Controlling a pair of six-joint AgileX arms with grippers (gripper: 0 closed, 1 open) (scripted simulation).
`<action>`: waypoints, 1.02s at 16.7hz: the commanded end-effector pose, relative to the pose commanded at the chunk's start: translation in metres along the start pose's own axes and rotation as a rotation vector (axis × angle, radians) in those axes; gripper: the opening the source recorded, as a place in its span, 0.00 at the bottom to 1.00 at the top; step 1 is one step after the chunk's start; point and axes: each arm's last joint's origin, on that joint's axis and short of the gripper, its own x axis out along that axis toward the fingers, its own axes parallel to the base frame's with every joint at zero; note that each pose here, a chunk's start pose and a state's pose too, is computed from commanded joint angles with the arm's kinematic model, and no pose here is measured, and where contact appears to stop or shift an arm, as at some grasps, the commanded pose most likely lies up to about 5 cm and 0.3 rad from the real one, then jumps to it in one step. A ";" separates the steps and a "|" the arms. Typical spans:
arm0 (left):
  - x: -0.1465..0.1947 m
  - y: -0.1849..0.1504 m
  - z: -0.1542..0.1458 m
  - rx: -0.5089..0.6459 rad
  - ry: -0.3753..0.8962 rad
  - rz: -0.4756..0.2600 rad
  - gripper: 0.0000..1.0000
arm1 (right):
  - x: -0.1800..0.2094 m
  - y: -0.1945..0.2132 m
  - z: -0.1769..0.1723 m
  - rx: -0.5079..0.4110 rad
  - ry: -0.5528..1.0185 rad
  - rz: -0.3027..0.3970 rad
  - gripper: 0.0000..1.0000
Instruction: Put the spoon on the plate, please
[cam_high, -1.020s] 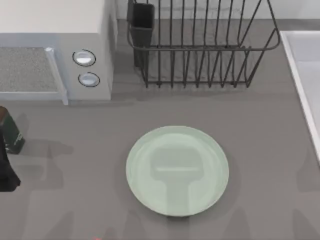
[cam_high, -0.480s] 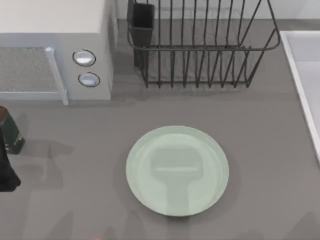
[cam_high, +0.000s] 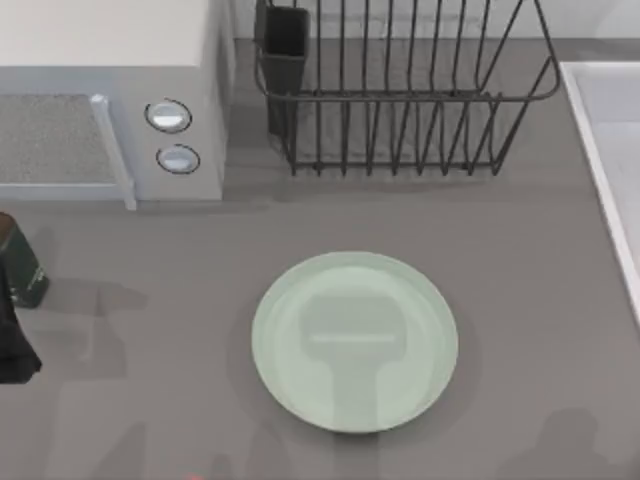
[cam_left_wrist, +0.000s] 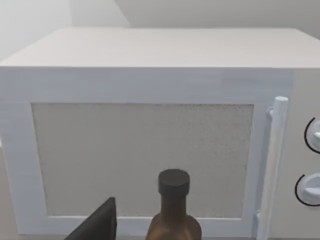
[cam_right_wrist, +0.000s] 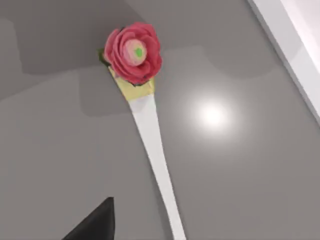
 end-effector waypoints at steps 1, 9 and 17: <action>0.000 0.000 0.000 0.000 0.000 0.000 1.00 | 0.002 -0.006 -0.002 -0.043 0.018 0.056 1.00; 0.000 0.000 0.000 0.000 0.000 0.000 1.00 | 0.016 -0.034 -0.012 -0.224 0.045 0.302 1.00; 0.000 0.000 0.000 0.000 0.000 0.000 1.00 | 0.025 -0.032 -0.012 -0.225 0.045 0.306 1.00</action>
